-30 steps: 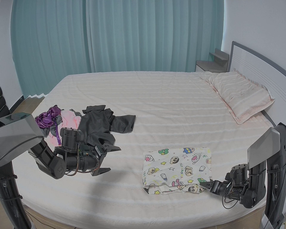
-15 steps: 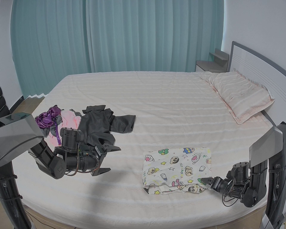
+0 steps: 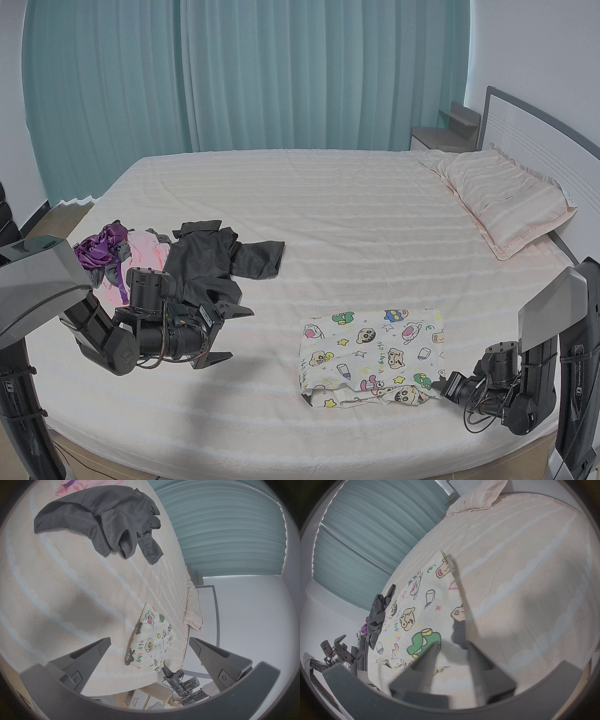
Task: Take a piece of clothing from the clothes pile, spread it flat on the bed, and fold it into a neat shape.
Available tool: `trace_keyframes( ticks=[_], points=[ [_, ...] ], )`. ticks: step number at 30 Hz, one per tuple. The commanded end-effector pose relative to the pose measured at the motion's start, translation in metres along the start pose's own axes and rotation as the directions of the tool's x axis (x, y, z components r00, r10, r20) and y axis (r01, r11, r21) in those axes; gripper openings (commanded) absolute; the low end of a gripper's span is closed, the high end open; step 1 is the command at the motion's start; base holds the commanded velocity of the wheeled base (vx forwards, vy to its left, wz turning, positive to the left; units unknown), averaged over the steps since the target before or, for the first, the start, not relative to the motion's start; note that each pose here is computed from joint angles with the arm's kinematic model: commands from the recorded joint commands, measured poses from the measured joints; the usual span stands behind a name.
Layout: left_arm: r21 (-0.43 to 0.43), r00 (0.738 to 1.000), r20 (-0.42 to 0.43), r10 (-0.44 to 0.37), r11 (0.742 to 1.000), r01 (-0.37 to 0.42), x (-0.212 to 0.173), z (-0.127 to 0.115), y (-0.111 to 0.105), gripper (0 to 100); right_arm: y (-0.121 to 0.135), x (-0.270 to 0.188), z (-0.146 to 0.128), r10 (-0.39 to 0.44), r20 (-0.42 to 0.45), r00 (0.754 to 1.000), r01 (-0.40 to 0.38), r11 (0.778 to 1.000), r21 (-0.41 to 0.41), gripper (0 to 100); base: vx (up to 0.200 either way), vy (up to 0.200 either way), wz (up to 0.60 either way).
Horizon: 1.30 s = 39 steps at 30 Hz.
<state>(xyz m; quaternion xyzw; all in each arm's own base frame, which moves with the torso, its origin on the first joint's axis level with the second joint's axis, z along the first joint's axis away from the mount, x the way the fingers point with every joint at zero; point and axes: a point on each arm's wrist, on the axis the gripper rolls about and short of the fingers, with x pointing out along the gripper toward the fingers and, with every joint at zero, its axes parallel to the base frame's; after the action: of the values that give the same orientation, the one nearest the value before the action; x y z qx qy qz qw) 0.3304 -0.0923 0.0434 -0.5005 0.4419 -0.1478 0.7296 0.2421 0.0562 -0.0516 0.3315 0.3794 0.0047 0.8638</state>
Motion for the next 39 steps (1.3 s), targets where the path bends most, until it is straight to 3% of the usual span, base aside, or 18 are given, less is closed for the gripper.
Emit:
trace_keyframes(
  ticks=[1,8,29,35,39],
  points=[
    [-0.001,1.0,0.0,0.001,1.0,-0.001,0.0,0.0,0.0,100,0.001,-0.002,0.001,0.001,0.016,1.0,-0.001,1.0,-0.002,0,0.0,0.0,0.0],
    [-0.001,1.0,0.0,0.001,1.0,-0.001,0.0,0.0,0.0,100,0.003,-0.014,0.001,-0.014,0.027,1.0,0.014,1.0,0.003,0,0.0,0.0,0.0],
    [-0.002,1.0,-0.001,0.003,1.0,-0.003,0.001,0.0,0.001,100,0.019,-0.058,0.017,0.062,0.126,0.99,-0.056,0.997,-0.046,0,0.0,0.0,0.0],
    [-0.002,1.0,-0.001,0.003,1.0,-0.003,0.001,0.0,0.001,100,0.015,-0.062,0.012,0.028,0.096,0.995,-0.022,0.998,-0.059,0,0.0,0.0,0.0],
    [-0.001,1.0,-0.001,0.003,1.0,-0.003,0.001,0.0,0.001,100,0.012,-0.064,0.009,-0.019,0.067,0.998,0.027,0.993,-0.111,0,0.0,0.0,0.0]
  ],
)
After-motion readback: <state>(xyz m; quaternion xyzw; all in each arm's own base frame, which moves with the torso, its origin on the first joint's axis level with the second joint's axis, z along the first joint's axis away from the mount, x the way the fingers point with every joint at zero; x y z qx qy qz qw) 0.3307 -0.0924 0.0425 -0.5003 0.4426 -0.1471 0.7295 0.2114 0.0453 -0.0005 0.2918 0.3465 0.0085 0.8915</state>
